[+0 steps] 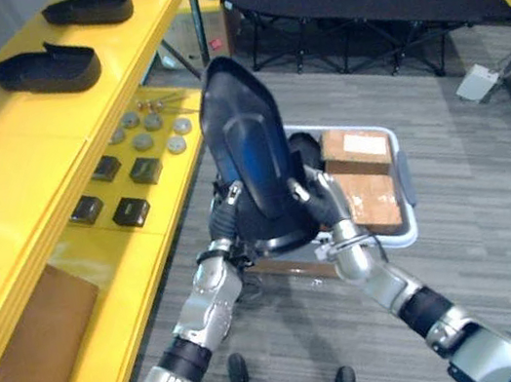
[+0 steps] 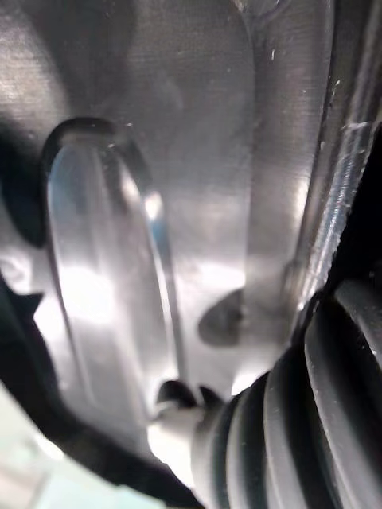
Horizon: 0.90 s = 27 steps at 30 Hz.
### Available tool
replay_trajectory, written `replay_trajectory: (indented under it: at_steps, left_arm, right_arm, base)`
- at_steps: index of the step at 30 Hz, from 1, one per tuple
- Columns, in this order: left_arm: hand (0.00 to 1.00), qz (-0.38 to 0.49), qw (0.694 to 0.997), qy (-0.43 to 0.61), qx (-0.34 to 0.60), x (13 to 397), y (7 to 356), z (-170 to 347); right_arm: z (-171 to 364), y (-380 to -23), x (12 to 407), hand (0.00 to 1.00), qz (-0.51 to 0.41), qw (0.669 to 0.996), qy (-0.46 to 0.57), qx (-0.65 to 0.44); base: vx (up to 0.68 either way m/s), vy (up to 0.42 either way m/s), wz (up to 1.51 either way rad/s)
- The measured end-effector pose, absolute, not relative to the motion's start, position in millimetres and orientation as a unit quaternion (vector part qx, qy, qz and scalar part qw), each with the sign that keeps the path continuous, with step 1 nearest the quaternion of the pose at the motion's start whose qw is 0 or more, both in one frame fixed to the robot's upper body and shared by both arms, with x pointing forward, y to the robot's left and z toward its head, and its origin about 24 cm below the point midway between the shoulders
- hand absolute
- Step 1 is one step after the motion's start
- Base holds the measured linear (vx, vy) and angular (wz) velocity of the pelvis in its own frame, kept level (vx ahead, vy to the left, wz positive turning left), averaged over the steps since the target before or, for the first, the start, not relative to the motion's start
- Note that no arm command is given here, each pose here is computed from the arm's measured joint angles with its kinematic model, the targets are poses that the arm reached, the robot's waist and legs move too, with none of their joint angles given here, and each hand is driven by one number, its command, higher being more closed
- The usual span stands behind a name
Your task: Walk over and take plastic housings, then place them on the shelf
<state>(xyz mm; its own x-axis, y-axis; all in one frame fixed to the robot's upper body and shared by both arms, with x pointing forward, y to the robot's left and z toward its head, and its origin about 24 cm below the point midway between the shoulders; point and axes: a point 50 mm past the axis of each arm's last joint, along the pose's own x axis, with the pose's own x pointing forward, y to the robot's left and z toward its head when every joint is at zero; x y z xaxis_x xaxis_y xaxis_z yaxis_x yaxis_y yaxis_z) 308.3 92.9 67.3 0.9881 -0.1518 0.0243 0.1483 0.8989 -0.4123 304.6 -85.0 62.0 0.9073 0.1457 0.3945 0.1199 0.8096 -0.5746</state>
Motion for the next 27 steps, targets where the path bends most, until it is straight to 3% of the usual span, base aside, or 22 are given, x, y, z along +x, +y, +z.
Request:
replay_trajectory:
  at_steps: [13, 19, 24, 27]
  left_arm:
    - [1.0, 0.003, 0.98, -0.088, -0.177, 278, 110, 85]
    - [1.0, 0.125, 0.969, -0.137, -0.164, 257, 139, 90]
    - [1.0, 0.279, 0.944, -0.148, -0.09, 237, 185, 81]
    - [1.0, 0.333, 0.928, -0.157, -0.046, 227, 194, 80]
  right_arm:
    - [71, -76, 288, 0.0, -0.025, 0.958, -0.191, -0.214]
    - [76, -114, 281, 0.0, -0.113, 0.968, -0.161, -0.152]
    - [71, -150, 263, 0.0, -0.162, 0.971, -0.134, -0.118]
    - [61, -164, 248, 0.0, -0.173, 0.975, -0.109, -0.088]
  base:
    - [-0.01, 0.005, -0.01]
    - [0.0, 0.014, -0.06]
    - [0.01, 0.006, -0.13]
    - [0.0, 0.003, -0.05]
